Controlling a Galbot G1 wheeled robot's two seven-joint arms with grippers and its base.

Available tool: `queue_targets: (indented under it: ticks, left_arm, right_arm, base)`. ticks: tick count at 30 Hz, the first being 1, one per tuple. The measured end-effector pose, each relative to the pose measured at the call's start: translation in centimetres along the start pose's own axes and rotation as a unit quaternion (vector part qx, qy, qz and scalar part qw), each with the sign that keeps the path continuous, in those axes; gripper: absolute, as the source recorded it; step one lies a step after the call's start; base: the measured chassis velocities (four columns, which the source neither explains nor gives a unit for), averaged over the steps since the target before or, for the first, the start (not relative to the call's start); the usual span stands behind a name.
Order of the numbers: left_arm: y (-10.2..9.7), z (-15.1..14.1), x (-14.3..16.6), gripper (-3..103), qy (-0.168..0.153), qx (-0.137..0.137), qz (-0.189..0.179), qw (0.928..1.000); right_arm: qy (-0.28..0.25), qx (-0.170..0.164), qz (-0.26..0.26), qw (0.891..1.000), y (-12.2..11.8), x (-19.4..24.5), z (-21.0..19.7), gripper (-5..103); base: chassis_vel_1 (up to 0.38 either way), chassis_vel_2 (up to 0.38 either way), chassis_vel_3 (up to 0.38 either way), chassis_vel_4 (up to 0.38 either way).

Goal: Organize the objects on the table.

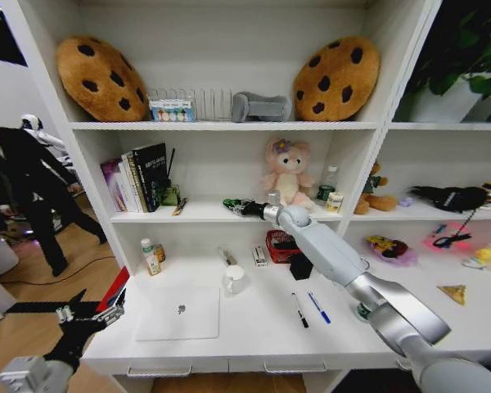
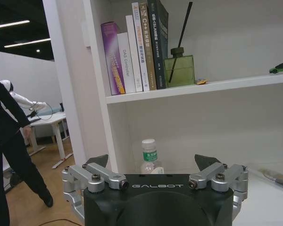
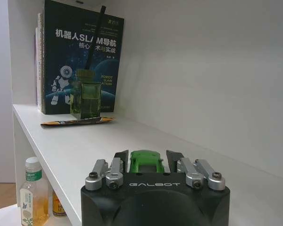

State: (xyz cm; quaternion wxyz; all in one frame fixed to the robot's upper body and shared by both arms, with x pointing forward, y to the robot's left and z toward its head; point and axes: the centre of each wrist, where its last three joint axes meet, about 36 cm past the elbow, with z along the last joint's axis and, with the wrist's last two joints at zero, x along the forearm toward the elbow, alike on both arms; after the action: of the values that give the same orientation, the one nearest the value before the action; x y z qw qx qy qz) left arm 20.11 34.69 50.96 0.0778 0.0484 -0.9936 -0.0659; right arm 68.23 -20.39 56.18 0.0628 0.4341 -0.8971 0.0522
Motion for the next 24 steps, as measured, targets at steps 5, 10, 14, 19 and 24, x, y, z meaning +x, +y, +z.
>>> queue_targets:
  ticks: [5,10,14,19,24]
  left_arm:
    - [0.0,0.0,0.0,100,0.000,0.000,0.000,1.0000]
    - [0.0,0.0,0.0,100,0.000,0.000,0.000,1.0000]
    - [0.0,0.0,0.0,100,0.000,0.000,0.000,1.0000]
    - [0.0,0.0,0.0,100,0.000,0.000,0.000,1.0000]
    - [0.0,0.0,0.0,100,0.000,0.000,0.000,1.0000]
  right_arm:
    - [-0.004,-0.003,0.001,1.000,0.1,0.0,-0.1,61]
    - [-0.022,-0.011,0.008,1.000,0.2,0.4,-0.9,82]
    - [-0.050,-0.011,0.018,0.999,0.8,2.1,-2.7,97]
    - [-0.083,-0.016,0.039,0.996,2.4,4.6,-4.5,100]
    - [-0.112,-0.027,0.056,0.992,6.4,9.2,-5.0,100]
  base:
    - [0.000,0.000,0.000,0.000]
    - [0.000,0.000,0.000,0.000]
    - [0.000,0.000,0.000,0.000]
    - [0.000,0.000,0.000,0.000]
    - [0.000,0.000,0.000,0.000]
